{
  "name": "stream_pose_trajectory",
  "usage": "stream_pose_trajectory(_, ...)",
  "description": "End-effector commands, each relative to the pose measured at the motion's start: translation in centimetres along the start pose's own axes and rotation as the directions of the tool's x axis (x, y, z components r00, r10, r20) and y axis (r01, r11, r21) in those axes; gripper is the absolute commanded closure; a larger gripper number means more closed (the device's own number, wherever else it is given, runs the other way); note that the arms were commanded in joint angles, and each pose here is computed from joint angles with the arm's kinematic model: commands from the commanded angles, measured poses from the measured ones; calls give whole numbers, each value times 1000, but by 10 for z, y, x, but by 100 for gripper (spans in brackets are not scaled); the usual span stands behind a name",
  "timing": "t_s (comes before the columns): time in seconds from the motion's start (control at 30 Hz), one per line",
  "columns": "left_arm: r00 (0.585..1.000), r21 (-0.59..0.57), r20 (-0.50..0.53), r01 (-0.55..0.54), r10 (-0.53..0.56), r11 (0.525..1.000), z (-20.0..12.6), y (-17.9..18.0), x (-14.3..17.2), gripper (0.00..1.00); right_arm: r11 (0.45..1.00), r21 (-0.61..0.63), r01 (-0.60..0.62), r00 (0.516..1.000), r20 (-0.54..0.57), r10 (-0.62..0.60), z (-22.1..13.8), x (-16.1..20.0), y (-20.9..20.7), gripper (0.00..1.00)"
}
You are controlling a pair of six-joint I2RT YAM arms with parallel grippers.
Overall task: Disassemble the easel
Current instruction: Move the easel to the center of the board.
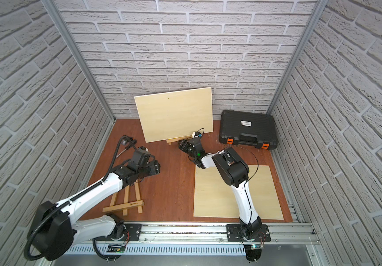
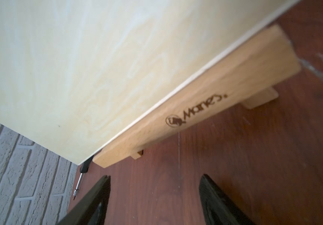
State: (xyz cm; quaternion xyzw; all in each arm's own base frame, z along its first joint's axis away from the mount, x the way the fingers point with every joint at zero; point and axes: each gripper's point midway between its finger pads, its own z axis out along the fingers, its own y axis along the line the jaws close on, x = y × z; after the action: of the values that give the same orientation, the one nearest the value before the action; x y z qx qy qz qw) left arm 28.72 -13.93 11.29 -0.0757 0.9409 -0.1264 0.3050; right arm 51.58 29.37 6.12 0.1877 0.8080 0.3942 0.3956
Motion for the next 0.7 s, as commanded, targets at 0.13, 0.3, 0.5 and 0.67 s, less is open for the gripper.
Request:
stream_pose_trajectory(0.13,1000,25,22,-6,6,1000,8,-4,-7,23,992,-121,-24,997,71,33,11,-24,25,28)
stream_pose_trajectory(0.3,1000,21,15,-3,2,1000,11,-1,-6,23,988,-138,-68,993,83,80,23,-29,22,35)
stream_pose_trajectory(0.5,1000,23,12,6,-6,1000,10,1,-5,23,980,-167,-111,984,118,131,29,-37,18,44)
stream_pose_trajectory(0.67,1000,20,11,13,-13,1000,9,4,-4,23,971,-190,-143,975,140,171,29,-42,13,49)
